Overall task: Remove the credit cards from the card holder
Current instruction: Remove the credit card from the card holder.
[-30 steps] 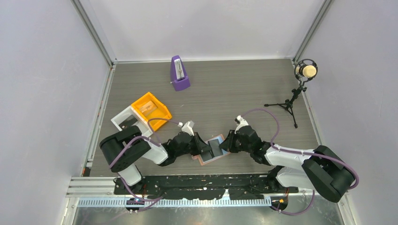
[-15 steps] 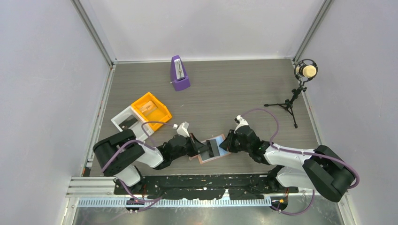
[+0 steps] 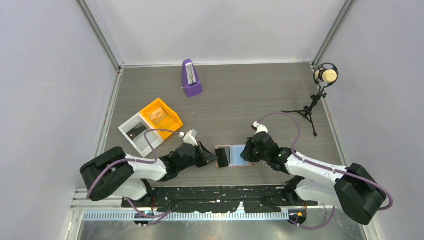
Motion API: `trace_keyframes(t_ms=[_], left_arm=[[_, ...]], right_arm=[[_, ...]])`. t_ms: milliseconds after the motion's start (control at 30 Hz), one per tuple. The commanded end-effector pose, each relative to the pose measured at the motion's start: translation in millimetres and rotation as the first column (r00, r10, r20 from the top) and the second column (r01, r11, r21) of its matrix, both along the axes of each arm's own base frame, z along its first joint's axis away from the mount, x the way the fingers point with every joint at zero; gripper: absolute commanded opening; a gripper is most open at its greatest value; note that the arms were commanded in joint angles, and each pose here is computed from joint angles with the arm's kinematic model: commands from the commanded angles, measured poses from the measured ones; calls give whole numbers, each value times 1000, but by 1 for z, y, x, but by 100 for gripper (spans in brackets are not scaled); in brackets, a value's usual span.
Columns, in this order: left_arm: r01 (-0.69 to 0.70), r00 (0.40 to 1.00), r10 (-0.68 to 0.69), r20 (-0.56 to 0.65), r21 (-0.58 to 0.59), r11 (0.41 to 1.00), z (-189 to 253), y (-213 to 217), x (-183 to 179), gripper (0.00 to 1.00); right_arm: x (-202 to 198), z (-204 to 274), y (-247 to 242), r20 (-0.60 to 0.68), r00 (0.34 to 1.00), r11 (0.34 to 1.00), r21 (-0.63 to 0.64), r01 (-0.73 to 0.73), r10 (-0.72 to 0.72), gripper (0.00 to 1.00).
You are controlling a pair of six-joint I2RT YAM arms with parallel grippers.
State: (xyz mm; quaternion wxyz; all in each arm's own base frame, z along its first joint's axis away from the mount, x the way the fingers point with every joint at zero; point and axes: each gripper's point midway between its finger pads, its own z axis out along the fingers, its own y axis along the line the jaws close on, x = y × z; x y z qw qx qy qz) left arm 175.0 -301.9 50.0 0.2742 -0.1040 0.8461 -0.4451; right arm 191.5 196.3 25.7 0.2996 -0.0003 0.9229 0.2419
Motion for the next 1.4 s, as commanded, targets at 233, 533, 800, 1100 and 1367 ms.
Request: trace_keyframes(t_ms=[233,533,800,1100,1367], left_arm=[[-38,997,26,74,166,985,20,33,2,0],[-34,981,6,194,145,989,55,55,-5,0],[165,936,-180,302,74,984,97,35,-26,0],[343,880,-348,325,75,936,110,16,-47,0],[49,992,-58,112,82,995,112,37,-19,0]], right_arm=[[20,52,-2,149,985,994,-75,-74,84,32],[18,89,20,243,958,985,40,-170,155,38],[-8,147,53,452,835,878,197,-436,314,54],[-34,175,68,526,740,761,242,-602,419,58],[-29,195,64,722,556,787,25,-616,412,60]])
